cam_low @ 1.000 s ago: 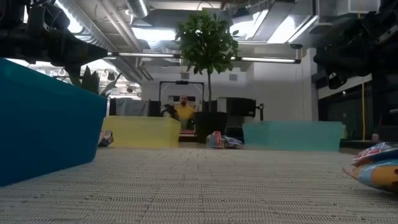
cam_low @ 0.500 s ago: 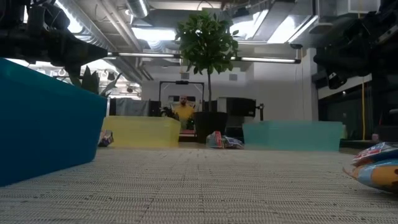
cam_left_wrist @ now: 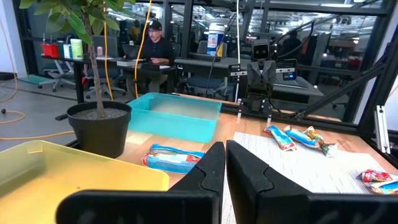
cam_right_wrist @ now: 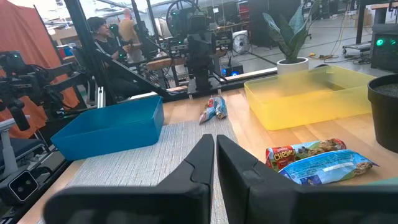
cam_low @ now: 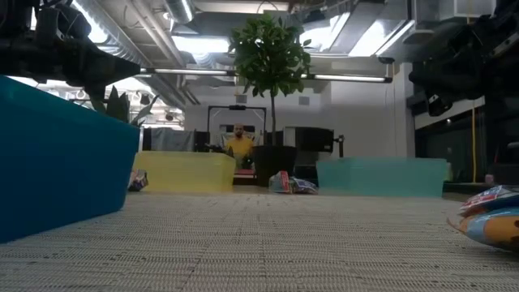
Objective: Pick and place Granola Bars by type
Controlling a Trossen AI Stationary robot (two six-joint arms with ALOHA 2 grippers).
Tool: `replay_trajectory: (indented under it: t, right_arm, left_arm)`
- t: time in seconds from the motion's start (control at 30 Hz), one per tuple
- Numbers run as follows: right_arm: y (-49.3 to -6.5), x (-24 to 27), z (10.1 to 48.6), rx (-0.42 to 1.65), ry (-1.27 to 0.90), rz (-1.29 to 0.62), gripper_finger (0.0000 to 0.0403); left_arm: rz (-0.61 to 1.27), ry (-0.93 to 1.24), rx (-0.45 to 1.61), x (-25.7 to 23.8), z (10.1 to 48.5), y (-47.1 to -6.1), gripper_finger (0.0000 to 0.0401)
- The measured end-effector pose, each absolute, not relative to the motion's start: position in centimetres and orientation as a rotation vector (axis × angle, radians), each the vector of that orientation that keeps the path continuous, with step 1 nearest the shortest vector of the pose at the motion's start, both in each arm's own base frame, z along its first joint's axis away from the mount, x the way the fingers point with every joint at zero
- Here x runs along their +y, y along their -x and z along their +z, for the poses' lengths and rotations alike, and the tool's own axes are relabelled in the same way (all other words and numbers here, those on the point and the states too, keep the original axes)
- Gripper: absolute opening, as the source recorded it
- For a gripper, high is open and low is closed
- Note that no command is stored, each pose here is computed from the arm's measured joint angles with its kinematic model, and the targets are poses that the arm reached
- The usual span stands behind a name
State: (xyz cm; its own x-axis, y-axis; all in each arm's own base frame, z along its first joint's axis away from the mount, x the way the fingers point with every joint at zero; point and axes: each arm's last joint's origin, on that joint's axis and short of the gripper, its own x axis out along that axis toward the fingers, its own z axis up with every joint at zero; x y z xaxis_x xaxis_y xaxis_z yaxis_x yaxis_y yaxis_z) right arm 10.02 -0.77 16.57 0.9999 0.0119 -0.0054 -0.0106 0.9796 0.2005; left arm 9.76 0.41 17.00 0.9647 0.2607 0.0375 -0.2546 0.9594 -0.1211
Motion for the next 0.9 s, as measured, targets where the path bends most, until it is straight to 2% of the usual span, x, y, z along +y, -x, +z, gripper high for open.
replay_trajectory:
  t: [0.9]
  right_arm:
    - [-10.03,-0.76,16.57,0.007,-0.202,0.012,0.0023]
  left_arm:
    - [0.261,0.116,-0.053,0.41,17.0,-9.76,0.0012]
